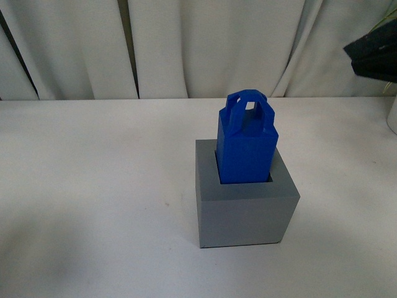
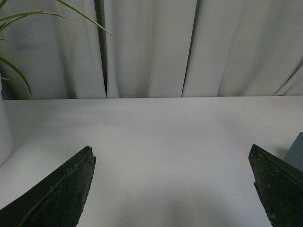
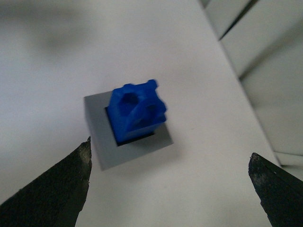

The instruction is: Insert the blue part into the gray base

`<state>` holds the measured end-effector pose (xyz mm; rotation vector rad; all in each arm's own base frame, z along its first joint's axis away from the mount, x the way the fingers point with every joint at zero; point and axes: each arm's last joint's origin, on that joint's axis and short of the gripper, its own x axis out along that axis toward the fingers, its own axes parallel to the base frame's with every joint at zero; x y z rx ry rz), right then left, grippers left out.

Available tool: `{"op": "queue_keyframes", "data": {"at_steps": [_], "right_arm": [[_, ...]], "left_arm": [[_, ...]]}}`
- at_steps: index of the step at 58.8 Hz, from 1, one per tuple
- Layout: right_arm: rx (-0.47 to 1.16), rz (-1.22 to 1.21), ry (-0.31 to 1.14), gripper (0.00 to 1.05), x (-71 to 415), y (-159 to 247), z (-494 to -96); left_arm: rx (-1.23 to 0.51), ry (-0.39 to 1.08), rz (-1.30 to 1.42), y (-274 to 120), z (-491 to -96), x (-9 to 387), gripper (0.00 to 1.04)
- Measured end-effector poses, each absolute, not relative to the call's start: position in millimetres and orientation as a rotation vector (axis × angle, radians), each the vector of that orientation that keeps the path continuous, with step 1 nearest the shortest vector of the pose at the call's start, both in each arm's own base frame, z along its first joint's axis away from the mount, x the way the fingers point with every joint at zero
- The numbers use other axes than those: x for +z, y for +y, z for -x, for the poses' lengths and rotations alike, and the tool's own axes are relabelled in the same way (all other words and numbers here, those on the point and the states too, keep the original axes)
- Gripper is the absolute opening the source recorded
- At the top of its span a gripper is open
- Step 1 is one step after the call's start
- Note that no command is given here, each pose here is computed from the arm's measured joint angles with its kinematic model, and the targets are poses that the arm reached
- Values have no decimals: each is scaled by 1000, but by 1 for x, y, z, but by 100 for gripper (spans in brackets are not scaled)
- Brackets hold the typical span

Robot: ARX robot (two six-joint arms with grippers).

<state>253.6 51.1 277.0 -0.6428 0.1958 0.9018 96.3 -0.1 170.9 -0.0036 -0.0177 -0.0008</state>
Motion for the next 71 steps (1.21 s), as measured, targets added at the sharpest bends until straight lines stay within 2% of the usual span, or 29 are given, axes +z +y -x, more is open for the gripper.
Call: {"op": "queue_keyframes", "data": {"at_steps": [6,17,22,26,28,32,42,47,49,71], "right_arm": [[832,564,137,97,270,49,-250],[820,496,161,97,267,49,-250],[475,450,114,86,260,52,-247],[186,275,56,73,249,44,-237],[92,209,33,68,245,38,-231],[6,122,1,57,239,30,-220],[3,36,10,29,218,21,-198],[5,21,11,6,206,16,-183],[8,20,9,1,204,15,-180],[2,12,10,2,184,0,-150]], "left_arm": [[-1,-18,4,0,-96,171,99],[-1,-18,4,0,-96,171,99],[-1,-18,4,0,-96,171,99],[-1,-18,4,0,-96,171,99],[1,-18,4,0,-96,171,99],[1,-18,4,0,-96,171,99],[-2,-18,4,0,-96,171,99],[0,-18,4,0,-96,171,99],[0,-18,4,0,-96,171,99],[-1,-18,4,0,-96,171,99]]}}
